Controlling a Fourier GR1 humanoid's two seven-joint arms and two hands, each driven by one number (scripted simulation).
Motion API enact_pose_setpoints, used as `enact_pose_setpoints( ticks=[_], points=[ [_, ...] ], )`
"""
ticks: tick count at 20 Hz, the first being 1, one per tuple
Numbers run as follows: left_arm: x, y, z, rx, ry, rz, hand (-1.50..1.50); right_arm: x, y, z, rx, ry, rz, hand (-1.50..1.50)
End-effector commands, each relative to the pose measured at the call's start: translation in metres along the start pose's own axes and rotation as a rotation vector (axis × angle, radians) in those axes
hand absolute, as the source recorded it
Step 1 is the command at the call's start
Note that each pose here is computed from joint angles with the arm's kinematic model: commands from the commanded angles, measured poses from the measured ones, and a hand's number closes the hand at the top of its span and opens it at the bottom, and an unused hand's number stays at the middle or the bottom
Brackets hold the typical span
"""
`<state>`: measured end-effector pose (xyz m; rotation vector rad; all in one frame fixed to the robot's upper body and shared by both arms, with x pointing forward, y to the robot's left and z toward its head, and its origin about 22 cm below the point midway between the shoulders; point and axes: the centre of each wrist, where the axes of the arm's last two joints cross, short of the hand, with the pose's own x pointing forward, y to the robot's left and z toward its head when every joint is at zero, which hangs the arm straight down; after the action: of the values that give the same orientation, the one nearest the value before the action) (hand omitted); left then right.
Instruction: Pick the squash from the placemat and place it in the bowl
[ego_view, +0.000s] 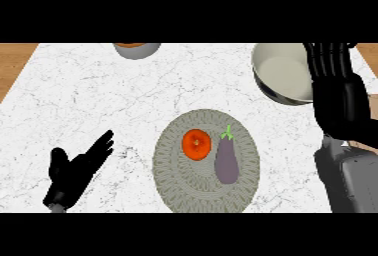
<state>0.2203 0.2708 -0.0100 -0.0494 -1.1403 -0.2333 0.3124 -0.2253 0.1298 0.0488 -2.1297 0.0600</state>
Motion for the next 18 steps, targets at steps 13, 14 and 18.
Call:
enact_pose_setpoints(
  ticks=[13,14,18],
  points=[
    [0.111,0.032,-0.018,0.396,-0.464,-0.208,0.00,-0.101,-0.021,0.119,0.020,0.140,-0.038,-1.50],
    [0.115,0.017,-0.018,0.412,-0.473,-0.189,0.00,-0.098,-0.038,0.107,0.076,0.122,0.028,-1.50],
    [0.087,0.028,-0.025,0.418,-0.459,-0.203,0.00,-0.070,-0.053,0.082,0.203,0.158,0.209,-1.50]
  ],
)
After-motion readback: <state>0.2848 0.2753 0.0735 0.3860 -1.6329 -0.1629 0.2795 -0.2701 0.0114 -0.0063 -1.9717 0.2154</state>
